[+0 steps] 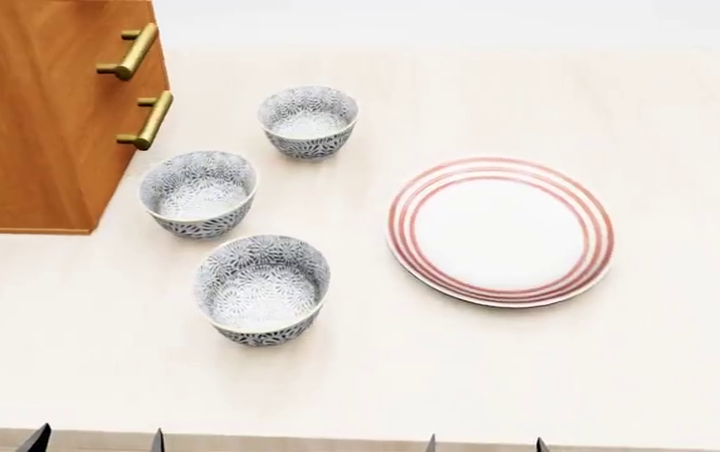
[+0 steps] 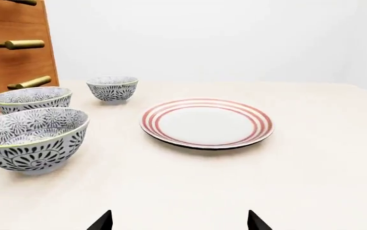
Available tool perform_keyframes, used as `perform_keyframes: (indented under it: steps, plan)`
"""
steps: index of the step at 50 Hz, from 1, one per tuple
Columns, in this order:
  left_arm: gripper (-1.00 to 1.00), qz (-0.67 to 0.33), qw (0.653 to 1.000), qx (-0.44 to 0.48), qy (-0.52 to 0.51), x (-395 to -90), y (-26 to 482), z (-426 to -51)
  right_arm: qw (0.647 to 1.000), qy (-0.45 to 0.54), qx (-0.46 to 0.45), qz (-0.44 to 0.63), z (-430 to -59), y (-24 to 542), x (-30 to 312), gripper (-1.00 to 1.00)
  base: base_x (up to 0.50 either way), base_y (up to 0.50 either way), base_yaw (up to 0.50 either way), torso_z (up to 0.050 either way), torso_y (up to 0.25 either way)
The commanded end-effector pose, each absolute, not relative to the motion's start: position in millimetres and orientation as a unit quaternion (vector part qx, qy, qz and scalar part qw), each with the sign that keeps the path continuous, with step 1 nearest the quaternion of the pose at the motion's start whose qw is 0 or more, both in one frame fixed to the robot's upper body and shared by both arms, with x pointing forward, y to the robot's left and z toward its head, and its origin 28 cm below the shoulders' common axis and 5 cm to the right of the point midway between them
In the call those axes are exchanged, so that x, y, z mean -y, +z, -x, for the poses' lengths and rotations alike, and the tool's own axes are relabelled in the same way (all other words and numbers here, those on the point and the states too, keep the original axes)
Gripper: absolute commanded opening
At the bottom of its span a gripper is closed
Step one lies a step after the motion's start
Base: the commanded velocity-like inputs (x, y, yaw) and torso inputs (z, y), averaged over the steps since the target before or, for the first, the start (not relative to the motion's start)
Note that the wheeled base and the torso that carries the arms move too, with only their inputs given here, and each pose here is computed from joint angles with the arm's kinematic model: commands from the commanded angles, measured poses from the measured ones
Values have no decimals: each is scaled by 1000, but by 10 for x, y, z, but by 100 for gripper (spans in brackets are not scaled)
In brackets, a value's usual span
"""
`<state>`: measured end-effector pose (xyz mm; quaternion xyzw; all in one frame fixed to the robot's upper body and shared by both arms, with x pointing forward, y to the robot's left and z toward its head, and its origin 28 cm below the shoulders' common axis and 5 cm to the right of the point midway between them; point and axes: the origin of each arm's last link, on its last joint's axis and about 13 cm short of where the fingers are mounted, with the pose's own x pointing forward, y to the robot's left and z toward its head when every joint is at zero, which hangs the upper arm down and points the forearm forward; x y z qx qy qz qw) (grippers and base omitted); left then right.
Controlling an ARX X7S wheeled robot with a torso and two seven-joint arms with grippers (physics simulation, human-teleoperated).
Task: Open the top drawer of the cabinet.
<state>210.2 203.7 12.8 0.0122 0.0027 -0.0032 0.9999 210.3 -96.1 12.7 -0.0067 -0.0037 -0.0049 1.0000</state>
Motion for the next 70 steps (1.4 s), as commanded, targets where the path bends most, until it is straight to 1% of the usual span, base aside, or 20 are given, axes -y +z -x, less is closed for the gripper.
perform_keyframes:
  steps: [1, 6, 10, 12, 47, 53, 56, 58, 59, 60, 61, 62, 63, 64, 65, 66, 67, 70]
  plan:
    - [100, -18, 1000, -1, -4, -2034, 128, -2098, 1000, -5, 3, 7, -2103, 130, 960, 100, 0, 500, 0, 0, 0]
    - [100, -22, 1000, -5, 1, -2034, 126, -2103, 1000, -5, 2, 6, -2102, 120, 963, 100, 0, 480, 0, 0, 0]
    - [100, -38, 999, -16, 9, -2032, 105, -2122, 1000, -10, -1, 1, -2108, 118, 968, 100, 0, 0, 0, 0, 0]
    - [100, -31, 999, -13, 0, -2035, 109, -2116, 1000, -11, 0, 1, -2107, 120, 969, 100, 0, 0, 0, 11, 0]
    - [100, -29, 999, -31, -1, -2040, 102, -2138, 1000, -13, 1, 1, -2112, 118, 971, 100, 0, 0, 0, 50, 60]
    - [100, -24, 1000, -18, 5, -2041, 108, -2129, 1000, -13, 0, 2, -2112, 110, 970, 100, 0, 0, 0, 50, 62]
    - [100, -22, 999, -23, 8, -2054, 110, -2146, 1000, -13, 0, 1, -2114, 116, 972, 100, 0, 0, 0, 12, 14]
    - [100, -19, 999, -45, -3, -2076, 120, -2165, 1000, -17, 1, -5, -2129, 115, 979, 100, 0, 0, 0, 0, 0]
    - [100, -10, 996, -82, 44, -2140, 198, -2267, 1000, -18, -17, -18, -2161, 131, 987, 100, 0, 0, 0, 0, 0]
    - [100, 29, 993, -109, 37, -2173, 299, -2306, 998, -7, -32, -46, -2182, 204, 990, 100, 0, 0, 0, 0, 0]
    - [100, 41, 995, -82, 51, -2231, 603, -2371, 1000, -1, -8, -29, -2206, 471, 1003, 100, 0, 0, 0, 0, 0]
    - [100, 41, 995, -82, 51, -2231, 611, -2367, 1000, 1, 17, -22, -2218, 674, 999, 100, 0, 0, 0, 0, 0]
    - [100, 34, 997, -49, 51, -2248, 911, -2393, 999, 4, 28, -26, -2237, 842, 1001, 100, 0, 0, 0, 0, 0]
    - [100, 40, 997, -35, 50, -2254, 1063, -2397, 999, 5, 38, -26, -2258, 970, 1003, 100, 0, 0, 0, 0, 0]
    - [100, 34, 998, -21, 51, -2253, 1321, -2388, 998, 2, 53, -16, -2304, 1219, 1007, 100, 0, 0, 0, 0, 0]
    - [100, 34, 998, -21, 51, -2252, 1329, -2384, 998, 2, 53, -16, -2302, 1227, 1007, 100, 0, 0, 0, 0, 0]
    - [100, 35, 999, -15, 35, -2239, 1520, -2344, 998, 6, 56, -24, -2336, 1421, 1016, 100, 0, 0, 0, 0, 0]
    - [100, 13, 1000, -13, 11, -2202, 1709, -2245, 997, 12, 65, -32, -2319, 1693, 1024, 100, 0, 0, 0, 0, 0]
